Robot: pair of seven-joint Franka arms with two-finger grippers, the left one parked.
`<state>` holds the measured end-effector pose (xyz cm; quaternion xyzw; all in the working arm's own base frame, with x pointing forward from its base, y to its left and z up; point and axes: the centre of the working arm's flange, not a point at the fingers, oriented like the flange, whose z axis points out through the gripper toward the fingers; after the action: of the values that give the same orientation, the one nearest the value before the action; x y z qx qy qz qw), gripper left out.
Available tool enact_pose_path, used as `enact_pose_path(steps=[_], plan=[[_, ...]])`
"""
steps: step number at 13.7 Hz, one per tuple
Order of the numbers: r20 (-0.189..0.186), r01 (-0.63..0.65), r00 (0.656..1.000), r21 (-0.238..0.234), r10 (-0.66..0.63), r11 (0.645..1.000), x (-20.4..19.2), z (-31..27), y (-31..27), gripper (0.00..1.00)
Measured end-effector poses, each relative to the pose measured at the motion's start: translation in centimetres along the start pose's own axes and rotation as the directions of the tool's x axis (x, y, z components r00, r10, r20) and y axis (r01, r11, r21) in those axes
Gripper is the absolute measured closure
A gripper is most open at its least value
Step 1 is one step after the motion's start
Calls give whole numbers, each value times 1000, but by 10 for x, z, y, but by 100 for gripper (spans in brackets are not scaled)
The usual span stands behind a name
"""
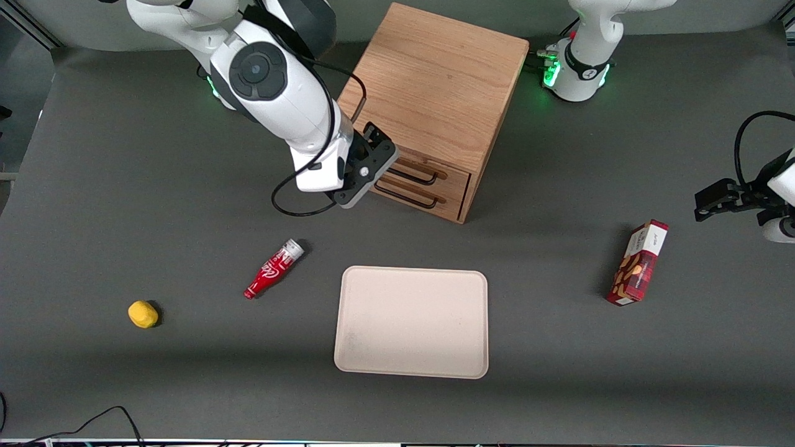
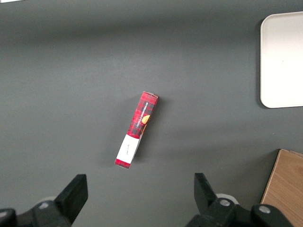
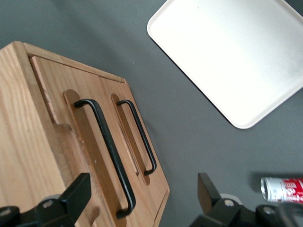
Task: Open upper drawer
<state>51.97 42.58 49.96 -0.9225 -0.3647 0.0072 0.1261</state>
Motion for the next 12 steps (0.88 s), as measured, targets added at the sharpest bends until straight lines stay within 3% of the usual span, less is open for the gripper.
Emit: enact_pose_path(steps=[5,9,12], plan=[[-35,17,999,7,-17,1000,-2,44,-9,0],[-19,24,1000,10,-24,1000,-12,78,-14,0],[-51,18,999,10,-18,1000,-17,92,-9,0]])
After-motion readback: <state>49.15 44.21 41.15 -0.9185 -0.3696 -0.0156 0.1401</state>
